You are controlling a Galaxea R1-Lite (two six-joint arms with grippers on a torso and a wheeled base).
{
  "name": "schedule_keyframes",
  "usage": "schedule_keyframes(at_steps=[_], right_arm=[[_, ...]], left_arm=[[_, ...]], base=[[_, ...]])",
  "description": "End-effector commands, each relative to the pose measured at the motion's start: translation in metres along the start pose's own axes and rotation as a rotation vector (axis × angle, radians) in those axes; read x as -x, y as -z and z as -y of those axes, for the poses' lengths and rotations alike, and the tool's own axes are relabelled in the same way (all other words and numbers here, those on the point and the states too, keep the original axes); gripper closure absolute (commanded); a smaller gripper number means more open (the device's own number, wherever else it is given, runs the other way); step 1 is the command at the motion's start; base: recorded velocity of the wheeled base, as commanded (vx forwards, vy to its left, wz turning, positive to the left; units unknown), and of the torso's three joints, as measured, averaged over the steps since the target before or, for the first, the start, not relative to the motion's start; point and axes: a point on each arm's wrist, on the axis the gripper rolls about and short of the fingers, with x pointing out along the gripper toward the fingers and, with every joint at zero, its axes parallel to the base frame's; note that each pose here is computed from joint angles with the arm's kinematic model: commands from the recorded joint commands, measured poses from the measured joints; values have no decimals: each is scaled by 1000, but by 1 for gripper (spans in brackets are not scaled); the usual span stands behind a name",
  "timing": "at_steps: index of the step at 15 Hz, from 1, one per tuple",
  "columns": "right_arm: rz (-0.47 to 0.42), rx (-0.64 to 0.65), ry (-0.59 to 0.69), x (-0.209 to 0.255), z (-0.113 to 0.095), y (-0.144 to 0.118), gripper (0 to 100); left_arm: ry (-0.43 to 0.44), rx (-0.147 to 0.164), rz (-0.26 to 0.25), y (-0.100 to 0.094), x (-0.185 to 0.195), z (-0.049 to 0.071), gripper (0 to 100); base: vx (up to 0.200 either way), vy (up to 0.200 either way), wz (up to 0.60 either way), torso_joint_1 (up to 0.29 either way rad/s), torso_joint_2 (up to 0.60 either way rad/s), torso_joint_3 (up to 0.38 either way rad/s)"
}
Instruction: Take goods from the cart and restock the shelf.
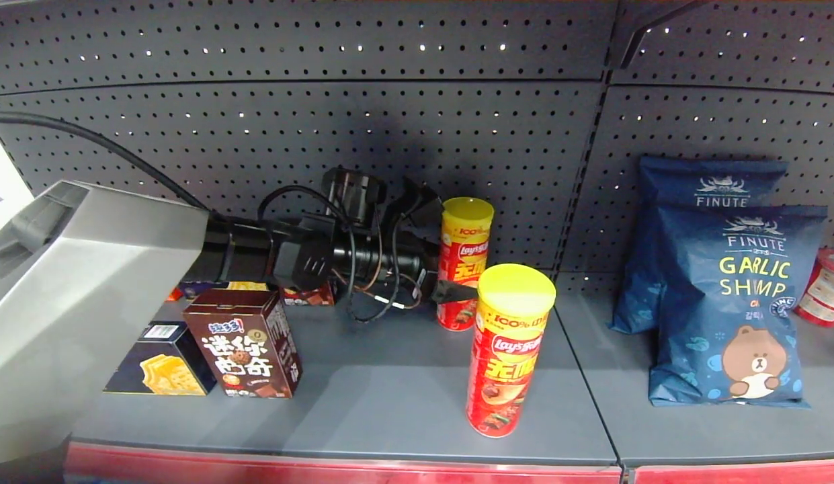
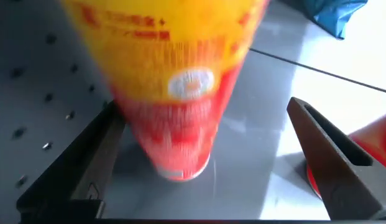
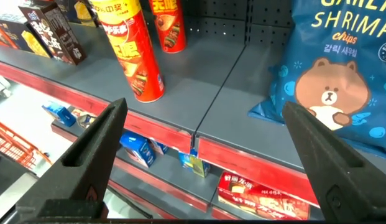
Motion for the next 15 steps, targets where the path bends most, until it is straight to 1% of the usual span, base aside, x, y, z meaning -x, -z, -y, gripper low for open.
schedule_keyframes(at_steps=[1,3,5,6,8,9,10,11,12,13,14,15], right_arm=[[-11,-2,-1,-3,0,-2,0],[-17,-1,-4,-5,1,-5,0],[-32,-3,-10,-12,1,-13,0],[-45,-4,-11,-22,2,-26,0],[-77,-9,-7,-42,4,-45,0],[-115,-10,-15,-61,6,-56,0],[-136,-10,-25,-76,6,-64,0],[-136,-10,-25,-76,6,-64,0],[-202,-11,-30,-108,8,-73,0],[-237,-13,-12,-123,9,-73,0],[-288,-18,28,-138,12,-68,0],[-300,-21,35,-142,13,-66,0]], left_arm=[[-13,0,5,-6,18,6,0],[-19,9,-4,-5,26,10,0],[-36,6,6,-3,38,12,0],[-43,-1,15,-5,47,17,0],[-62,-11,31,-12,59,18,0],[-69,-18,41,-17,66,20,0],[-74,-18,42,-17,72,23,0],[-74,-18,42,-17,72,23,0],[-91,-7,32,-16,87,33,0],[-113,-6,25,-16,94,40,0],[-137,-4,17,-17,102,47,0],[-142,-6,18,-18,106,50,0]], base=[[0,0,0,0,0,0],[0,0,0,0,0,0],[0,0,0,0,0,0],[0,0,0,0,0,0],[0,0,0,0,0,0],[0,0,0,0,0,0],[0,0,0,0,0,0],[0,0,0,0,0,0],[0,0,0,0,0,0],[0,0,0,0,0,0],[0,0,0,0,0,0],[0,0,0,0,0,0]])
